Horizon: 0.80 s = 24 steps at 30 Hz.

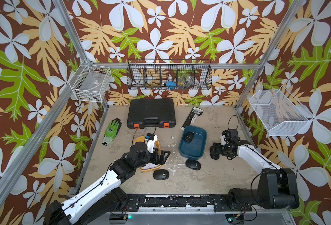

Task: Place the mice by color into the storage box
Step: Pick up the mouse from the center of the board.

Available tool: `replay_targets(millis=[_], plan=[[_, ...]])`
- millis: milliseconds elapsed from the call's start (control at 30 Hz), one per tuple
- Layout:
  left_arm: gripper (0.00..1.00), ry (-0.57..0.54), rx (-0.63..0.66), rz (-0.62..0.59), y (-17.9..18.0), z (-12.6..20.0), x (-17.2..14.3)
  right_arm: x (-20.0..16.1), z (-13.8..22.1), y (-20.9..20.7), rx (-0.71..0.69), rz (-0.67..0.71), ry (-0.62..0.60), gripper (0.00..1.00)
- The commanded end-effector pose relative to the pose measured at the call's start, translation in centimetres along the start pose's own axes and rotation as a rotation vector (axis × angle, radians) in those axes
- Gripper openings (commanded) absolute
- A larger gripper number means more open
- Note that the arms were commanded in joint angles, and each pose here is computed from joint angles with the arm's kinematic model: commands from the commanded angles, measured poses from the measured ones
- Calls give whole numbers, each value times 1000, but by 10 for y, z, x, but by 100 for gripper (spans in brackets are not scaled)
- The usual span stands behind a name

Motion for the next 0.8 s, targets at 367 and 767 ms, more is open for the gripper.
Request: replay_targets(millis=[367,767], plan=[[100,-13,17,2,2,4,-2,2,-30,7,-168,66,71,79],[100,-5,31,-14,3,5,-2,10,-35,11,-163,30,51,51]])
Point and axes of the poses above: each gripper's point midway between its finger pads, its own z axis back along the fingers, its own y axis along the line the jaws close on, x = y × z, the point moved 10 cm from there along z, back along the fingers, and after that the axes turned 13 degrees about -z, right-handed, at the moved point
